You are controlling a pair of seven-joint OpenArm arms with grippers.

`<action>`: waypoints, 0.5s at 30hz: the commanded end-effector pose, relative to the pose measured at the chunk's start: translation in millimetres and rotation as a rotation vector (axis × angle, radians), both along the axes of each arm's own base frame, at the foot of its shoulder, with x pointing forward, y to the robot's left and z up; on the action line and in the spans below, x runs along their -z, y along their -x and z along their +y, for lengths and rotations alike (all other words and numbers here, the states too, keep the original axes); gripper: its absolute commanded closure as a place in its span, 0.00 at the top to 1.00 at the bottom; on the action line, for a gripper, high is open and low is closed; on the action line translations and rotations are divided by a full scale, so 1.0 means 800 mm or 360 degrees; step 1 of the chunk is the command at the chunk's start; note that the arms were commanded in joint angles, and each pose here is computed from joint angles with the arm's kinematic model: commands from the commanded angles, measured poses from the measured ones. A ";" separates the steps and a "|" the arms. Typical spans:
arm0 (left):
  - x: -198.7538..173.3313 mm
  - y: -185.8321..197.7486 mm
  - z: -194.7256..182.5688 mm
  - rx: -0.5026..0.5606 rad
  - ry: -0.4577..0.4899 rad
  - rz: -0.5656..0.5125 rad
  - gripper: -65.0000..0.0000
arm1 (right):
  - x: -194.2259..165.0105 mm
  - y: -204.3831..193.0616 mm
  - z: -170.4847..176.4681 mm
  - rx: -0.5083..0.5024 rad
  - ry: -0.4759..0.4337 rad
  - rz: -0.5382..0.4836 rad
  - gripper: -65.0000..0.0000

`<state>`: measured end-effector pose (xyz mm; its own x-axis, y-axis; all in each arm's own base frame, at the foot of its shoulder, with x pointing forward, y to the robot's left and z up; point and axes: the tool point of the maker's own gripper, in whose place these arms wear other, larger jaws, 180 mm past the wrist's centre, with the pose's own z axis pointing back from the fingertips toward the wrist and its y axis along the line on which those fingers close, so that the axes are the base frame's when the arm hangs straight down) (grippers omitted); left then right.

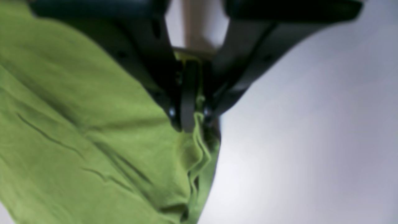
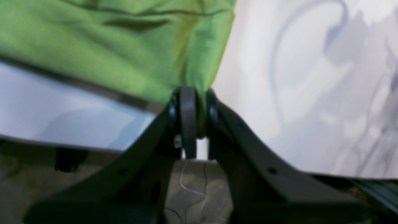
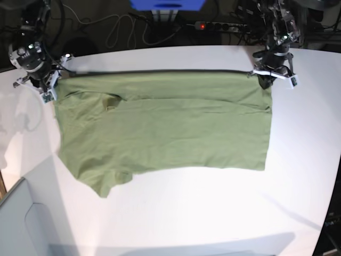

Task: Fold the T-shirt properly
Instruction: 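Lower the folded edge and release both grippers, withdrawing toward the arms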

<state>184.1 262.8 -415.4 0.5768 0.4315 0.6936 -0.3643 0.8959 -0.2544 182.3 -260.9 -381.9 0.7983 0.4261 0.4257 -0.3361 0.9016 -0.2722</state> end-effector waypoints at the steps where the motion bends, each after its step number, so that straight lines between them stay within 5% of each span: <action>1: -0.008 0.006 0.003 0.0014 -0.0033 -0.0001 0.00 | -0.013 -0.004 -0.001 -0.0039 0.0025 -0.0051 0.00; 15: -0.016 0.055 0.002 0.0058 -0.0085 0.0097 0.00 | -0.002 0.033 0.001 -0.0055 0.0035 0.0061 0.00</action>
<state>137.6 259.9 -410.8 0.6484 0.3882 0.6549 -0.3530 0.9155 -0.1931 149.2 -258.4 -388.6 0.8189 0.4422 0.3659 -0.3688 0.8939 -0.2548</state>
